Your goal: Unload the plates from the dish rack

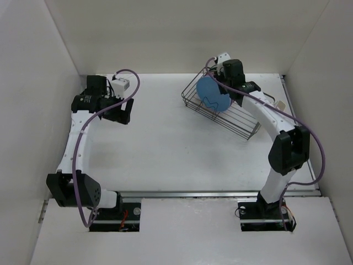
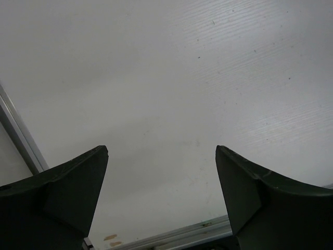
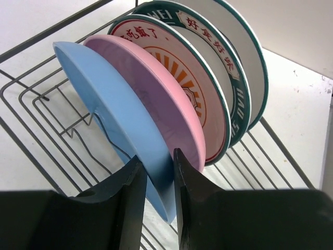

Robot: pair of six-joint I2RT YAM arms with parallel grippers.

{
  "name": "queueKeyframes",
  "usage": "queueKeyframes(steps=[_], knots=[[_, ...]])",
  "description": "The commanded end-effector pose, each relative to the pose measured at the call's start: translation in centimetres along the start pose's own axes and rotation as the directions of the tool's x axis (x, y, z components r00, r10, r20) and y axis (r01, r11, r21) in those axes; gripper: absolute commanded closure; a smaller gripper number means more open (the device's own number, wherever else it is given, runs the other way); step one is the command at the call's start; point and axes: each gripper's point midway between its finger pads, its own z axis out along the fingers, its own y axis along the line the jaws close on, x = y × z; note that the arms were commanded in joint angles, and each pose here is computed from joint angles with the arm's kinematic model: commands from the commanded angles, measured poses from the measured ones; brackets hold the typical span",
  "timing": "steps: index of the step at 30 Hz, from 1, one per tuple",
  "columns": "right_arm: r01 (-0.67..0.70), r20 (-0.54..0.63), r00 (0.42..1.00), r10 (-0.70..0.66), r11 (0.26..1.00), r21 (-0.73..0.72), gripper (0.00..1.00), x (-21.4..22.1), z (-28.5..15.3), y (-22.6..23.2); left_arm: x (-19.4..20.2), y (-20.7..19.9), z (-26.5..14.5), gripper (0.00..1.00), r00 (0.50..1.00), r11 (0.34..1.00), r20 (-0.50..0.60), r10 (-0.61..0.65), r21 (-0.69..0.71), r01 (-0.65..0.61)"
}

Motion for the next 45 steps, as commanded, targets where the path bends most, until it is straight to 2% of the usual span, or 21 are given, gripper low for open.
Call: queueKeyframes(steps=[1,6,8,10,12,14,19,20,24,27,28,31,34,40,43,45], knots=[[-0.065,0.144,0.987,0.064,0.998,-0.003,1.00,-4.6,-3.2,-0.6,-0.3,-0.3,-1.2,0.19,0.999,1.000,0.041,0.012,-0.011,-0.011],[-0.080,0.200,0.977,0.070,0.996,0.040,1.00,-6.6,-6.3,-1.5,0.0,-0.3,-1.3,0.19,0.999,1.000,0.039,0.002,-0.019,-0.002],[-0.100,0.264,0.961,0.082,0.993,0.055,1.00,-8.4,-8.8,-2.3,-0.2,-0.2,-1.2,0.19,0.999,1.000,0.048,-0.005,-0.021,0.006],[-0.111,0.340,0.936,0.094,0.993,0.033,1.00,-10.7,-11.7,-2.0,-0.4,0.0,-1.2,0.20,0.998,0.999,0.054,-0.014,-0.032,0.016],[-0.109,0.368,0.925,0.096,0.994,0.015,1.00,-11.5,-13.1,-1.5,-0.3,0.1,-1.2,0.21,0.998,0.999,0.052,-0.025,-0.042,0.027],[-0.092,0.378,0.919,0.111,0.993,-0.067,1.00,-11.8,-14.1,0.8,-0.5,0.3,-1.2,0.21,0.998,0.998,0.050,-0.034,-0.052,0.037],[-0.073,0.283,0.941,0.187,0.927,-0.368,1.00,-8.5,-13.7,8.7,-0.9,0.3,-0.8,0.22,0.996,0.996,0.052,-0.071,-0.050,0.073],[-0.066,0.228,0.959,0.171,0.910,-0.409,1.00,-6.2,-12.5,10.8,-0.9,0.3,-0.7,0.22,0.995,0.995,0.052,-0.084,-0.049,0.087],[-0.156,0.074,0.975,0.208,0.886,-0.436,1.00,-2.1,-9.2,13.2,-0.4,0.2,-0.1,0.22,0.995,0.994,0.025,-0.099,-0.043,0.100],[-0.245,0.006,0.961,0.277,0.859,-0.449,0.78,-0.9,-8.8,13.3,-0.2,0.2,-0.2,0.24,0.995,0.994,0.016,-0.101,-0.042,0.102],[-0.268,-0.001,0.954,0.300,0.851,-0.451,0.59,-0.8,-8.5,13.1,0.1,0.2,0.0,0.24,0.996,0.995,0.007,-0.094,-0.040,0.094],[-0.287,-0.029,0.950,0.311,0.834,-0.470,0.45,-0.1,-7.8,14.0,0.1,0.1,-0.1,0.24,0.996,0.995,0.015,-0.092,-0.042,0.092],[-0.298,-0.063,0.949,0.308,0.819,-0.490,0.45,0.6,-7.3,14.9,0.3,-0.2,0.1,0.24,0.996,0.995,0.010,-0.093,-0.022,0.094],[-0.309,-0.111,0.950,0.291,0.836,-0.453,0.45,2.6,-5.8,15.1,1.7,-0.2,0.7,0.24,0.994,0.994,-0.033,-0.101,-0.032,0.100],[-0.341,-0.087,0.938,0.335,0.849,-0.404,0.44,1.8,-5.8,13.0,2.0,-0.3,0.9,0.24,0.994,0.994,-0.044,-0.103,-0.030,0.101],[-0.368,-0.016,0.921,0.389,0.857,-0.361,0.43,-1.0,-5.8,10.0,2.0,-0.3,0.9,0.24,0.994,0.994,-0.044,-0.103,-0.030,0.101]])
